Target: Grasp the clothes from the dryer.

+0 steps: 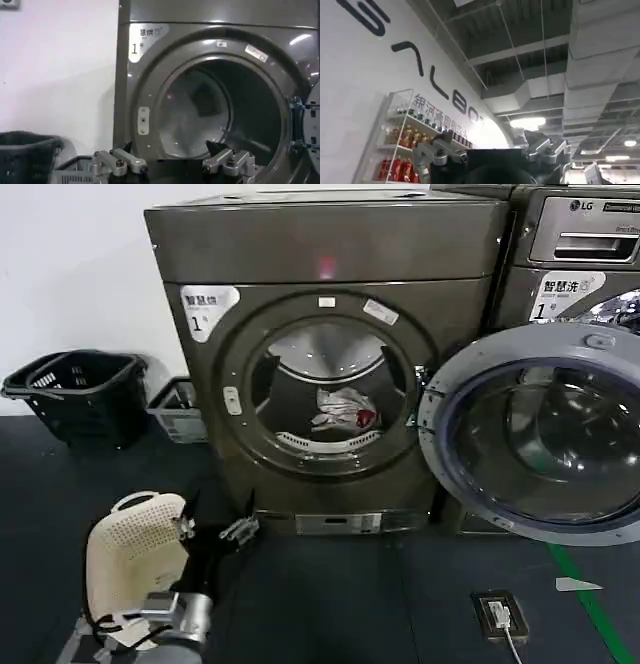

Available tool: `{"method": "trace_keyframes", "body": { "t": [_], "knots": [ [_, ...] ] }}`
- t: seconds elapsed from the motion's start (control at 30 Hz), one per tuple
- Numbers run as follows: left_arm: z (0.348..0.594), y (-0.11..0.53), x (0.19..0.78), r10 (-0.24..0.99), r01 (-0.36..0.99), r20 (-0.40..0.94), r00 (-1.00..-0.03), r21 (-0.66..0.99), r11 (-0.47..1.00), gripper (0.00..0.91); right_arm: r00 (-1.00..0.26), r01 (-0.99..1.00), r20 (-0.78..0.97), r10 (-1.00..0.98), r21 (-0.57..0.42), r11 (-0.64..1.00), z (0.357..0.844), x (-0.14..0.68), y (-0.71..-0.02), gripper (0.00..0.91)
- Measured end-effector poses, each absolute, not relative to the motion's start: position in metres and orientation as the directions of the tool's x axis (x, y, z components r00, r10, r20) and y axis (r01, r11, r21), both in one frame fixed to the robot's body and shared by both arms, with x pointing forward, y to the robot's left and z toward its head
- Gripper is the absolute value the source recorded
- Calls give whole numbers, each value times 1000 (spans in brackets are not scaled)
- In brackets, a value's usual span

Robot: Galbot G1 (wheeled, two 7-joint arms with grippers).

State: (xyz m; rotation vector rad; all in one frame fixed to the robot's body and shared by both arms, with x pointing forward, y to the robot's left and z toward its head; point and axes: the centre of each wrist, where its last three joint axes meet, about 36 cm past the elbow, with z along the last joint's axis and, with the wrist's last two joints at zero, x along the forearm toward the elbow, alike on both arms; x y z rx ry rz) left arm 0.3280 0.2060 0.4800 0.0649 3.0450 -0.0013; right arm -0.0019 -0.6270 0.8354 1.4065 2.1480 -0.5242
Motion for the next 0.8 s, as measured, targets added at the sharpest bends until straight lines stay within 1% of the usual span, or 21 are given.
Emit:
{"method": "trace_keyframes", "body": {
  "t": [0.8],
  "knots": [
    [484,208,327,68,70,-126,-990,-9,998,907,-346,913,-621,704,-48,406,837,2,-625,907]
  ]
}}
